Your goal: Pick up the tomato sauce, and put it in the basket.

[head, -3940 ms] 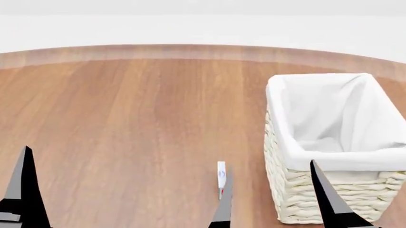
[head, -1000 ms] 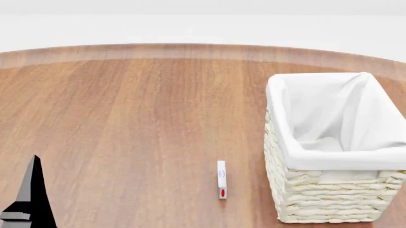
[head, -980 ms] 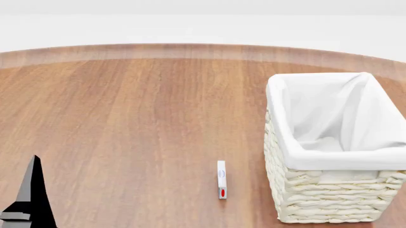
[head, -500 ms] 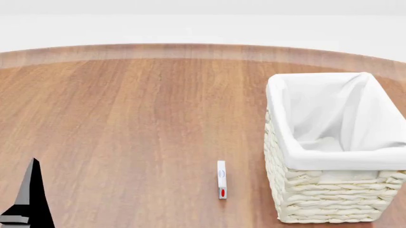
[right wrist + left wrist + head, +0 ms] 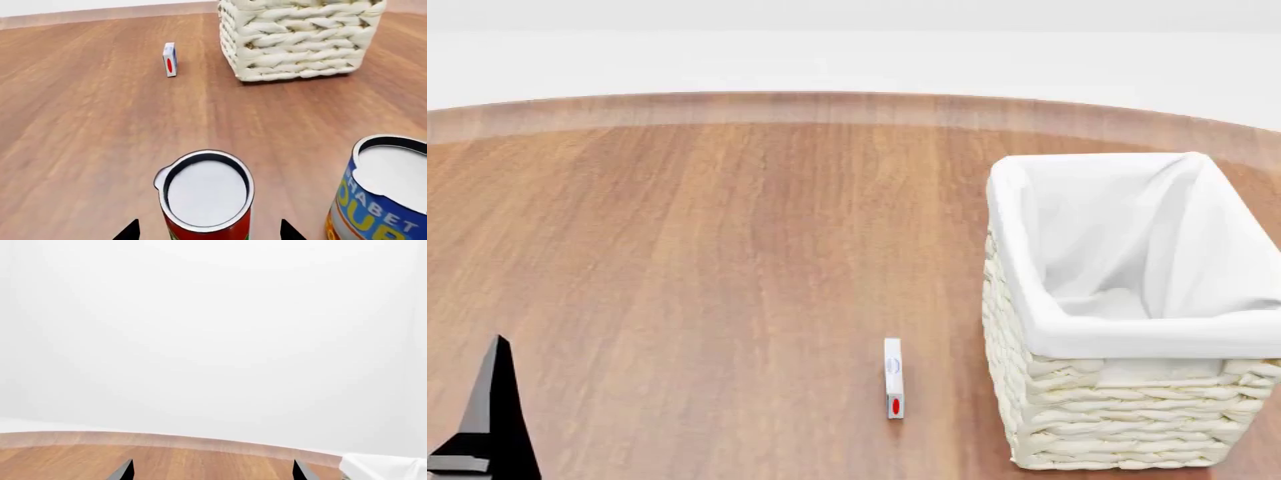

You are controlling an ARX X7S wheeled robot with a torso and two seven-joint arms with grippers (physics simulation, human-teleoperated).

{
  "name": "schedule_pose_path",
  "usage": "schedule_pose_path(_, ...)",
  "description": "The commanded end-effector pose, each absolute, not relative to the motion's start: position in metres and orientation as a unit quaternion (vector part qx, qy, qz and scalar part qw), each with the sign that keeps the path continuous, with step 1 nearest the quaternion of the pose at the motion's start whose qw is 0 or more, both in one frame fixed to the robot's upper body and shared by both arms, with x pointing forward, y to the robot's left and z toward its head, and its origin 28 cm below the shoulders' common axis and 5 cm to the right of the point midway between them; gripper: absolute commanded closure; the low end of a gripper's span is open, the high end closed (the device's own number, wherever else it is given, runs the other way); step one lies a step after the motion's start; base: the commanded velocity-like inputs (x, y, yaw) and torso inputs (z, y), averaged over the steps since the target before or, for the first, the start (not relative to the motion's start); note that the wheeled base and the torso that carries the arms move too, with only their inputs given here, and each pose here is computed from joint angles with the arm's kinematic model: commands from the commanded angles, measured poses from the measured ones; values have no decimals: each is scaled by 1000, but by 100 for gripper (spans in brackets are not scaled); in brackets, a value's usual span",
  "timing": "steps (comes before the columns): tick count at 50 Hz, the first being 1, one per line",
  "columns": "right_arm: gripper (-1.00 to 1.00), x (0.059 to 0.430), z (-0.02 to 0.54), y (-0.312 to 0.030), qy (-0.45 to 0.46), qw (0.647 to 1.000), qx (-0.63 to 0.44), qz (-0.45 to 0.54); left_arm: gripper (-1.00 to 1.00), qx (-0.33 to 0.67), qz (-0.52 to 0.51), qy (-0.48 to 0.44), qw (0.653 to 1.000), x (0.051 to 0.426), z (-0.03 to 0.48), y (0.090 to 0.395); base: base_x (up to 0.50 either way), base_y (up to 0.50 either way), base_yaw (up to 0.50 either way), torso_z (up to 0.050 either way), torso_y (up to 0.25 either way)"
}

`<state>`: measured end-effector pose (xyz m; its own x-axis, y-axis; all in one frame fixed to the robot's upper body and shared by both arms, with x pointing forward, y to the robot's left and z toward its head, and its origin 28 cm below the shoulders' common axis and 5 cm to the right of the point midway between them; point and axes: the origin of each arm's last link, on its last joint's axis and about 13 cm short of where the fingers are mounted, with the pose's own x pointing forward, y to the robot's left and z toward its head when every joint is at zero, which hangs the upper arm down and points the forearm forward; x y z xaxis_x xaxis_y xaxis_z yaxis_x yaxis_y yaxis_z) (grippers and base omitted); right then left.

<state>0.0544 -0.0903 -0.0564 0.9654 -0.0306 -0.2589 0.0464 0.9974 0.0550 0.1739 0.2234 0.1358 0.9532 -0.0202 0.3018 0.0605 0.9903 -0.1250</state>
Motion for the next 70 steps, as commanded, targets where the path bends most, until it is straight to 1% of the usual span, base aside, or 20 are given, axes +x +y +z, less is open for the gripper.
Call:
schedule_pose_path(1,-100,63,-57,-92,133,991,30,-17,-100,-64,-19,-153,986,173,136,224,0,0,0,0,0)
schedule_pose_path(27,-100,73,-59,-93,144,989,44,-1,-100,-59,-19,-150,987,175,134,222,0,0,0,0,0)
schedule_pose_path(28,100,72,-58,-93,140,989,45,2,-100,-58,-19,-149,987,175,134,222,0,0,0,0,0)
schedule_pose_path(31,100,70,-57,-92,146,987,58,18,-100,-58,-18,-149,987,175,133,223,0,0,0,0,0)
schedule_pose_path(44,100,70,-55,-89,141,988,55,20,-100,-58,-18,-148,987,174,132,223,0,0,0,0,0)
schedule_pose_path(52,100,73,-45,-75,135,988,55,47,-100,-58,-13,-150,987,173,133,225,0,0,0,0,0)
schedule_pose_path(59,100,87,-32,-61,124,990,44,59,-100,-59,-16,-147,987,173,130,224,0,0,0,0,0)
schedule_pose_path(70,100,119,-14,-52,122,989,11,79,-100,-63,-15,-146,987,171,129,225,0,0,0,0,0)
